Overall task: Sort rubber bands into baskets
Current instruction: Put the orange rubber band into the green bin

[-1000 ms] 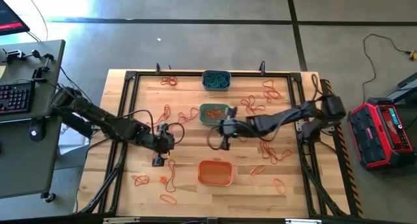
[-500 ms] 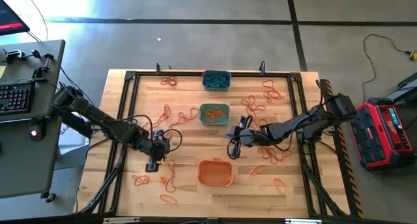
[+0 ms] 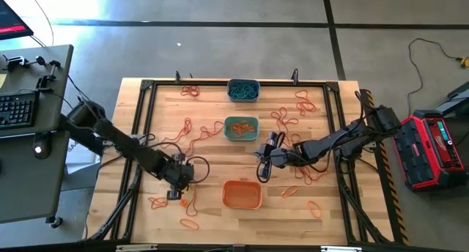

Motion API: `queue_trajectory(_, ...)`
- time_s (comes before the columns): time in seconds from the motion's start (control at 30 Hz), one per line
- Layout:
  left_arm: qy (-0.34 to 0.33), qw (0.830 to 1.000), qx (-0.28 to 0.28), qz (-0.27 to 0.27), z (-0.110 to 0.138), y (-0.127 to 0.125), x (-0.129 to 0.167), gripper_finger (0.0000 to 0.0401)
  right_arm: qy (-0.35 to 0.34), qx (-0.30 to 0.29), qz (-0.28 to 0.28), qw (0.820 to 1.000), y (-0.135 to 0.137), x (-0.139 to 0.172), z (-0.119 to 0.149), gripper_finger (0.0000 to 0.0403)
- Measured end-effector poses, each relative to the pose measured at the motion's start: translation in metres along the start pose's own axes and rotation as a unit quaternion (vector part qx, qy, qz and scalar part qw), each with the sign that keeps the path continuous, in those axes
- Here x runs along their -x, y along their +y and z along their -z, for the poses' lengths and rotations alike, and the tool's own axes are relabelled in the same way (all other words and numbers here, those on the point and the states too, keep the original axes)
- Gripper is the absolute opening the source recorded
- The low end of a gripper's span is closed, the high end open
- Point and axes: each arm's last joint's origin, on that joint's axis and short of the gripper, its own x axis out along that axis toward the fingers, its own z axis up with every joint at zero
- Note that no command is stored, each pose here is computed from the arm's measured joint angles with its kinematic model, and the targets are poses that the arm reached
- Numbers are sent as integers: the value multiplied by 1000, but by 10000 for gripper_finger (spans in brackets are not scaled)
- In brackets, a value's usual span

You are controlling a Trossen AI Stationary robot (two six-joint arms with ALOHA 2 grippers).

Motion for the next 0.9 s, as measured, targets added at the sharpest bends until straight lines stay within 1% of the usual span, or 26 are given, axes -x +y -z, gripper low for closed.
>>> queue_trajectory(0.37, 43, 996, 81, -7, 3, -1, -13, 108, 1, 4, 1, 1000, 0, 0, 0, 0)
queue_trajectory(0.53, 56, 995, 85, -13, 4, -2, -20, 104, 0, 5, 7, 1000, 0, 0, 0, 0)
queue_trajectory(0.63, 59, 995, 78, -18, 4, -2, -21, 82, 0, 6, 15, 1000, -1, 0, 1, 0)
queue_trajectory(0.77, 54, 996, 68, -17, 4, 0, -17, 21, 1, 6, 16, 1000, -1, 0, 1, 0)
queue_trajectory(0.8, 55, 996, 67, -18, 3, 1, -16, 11, 1, 6, 16, 1000, -1, 0, 1, 0)
queue_trajectory(0.9, 47, 996, 70, -18, -2, 4, -8, 7, 1, 6, 16, 1000, -1, 0, 1, 0)
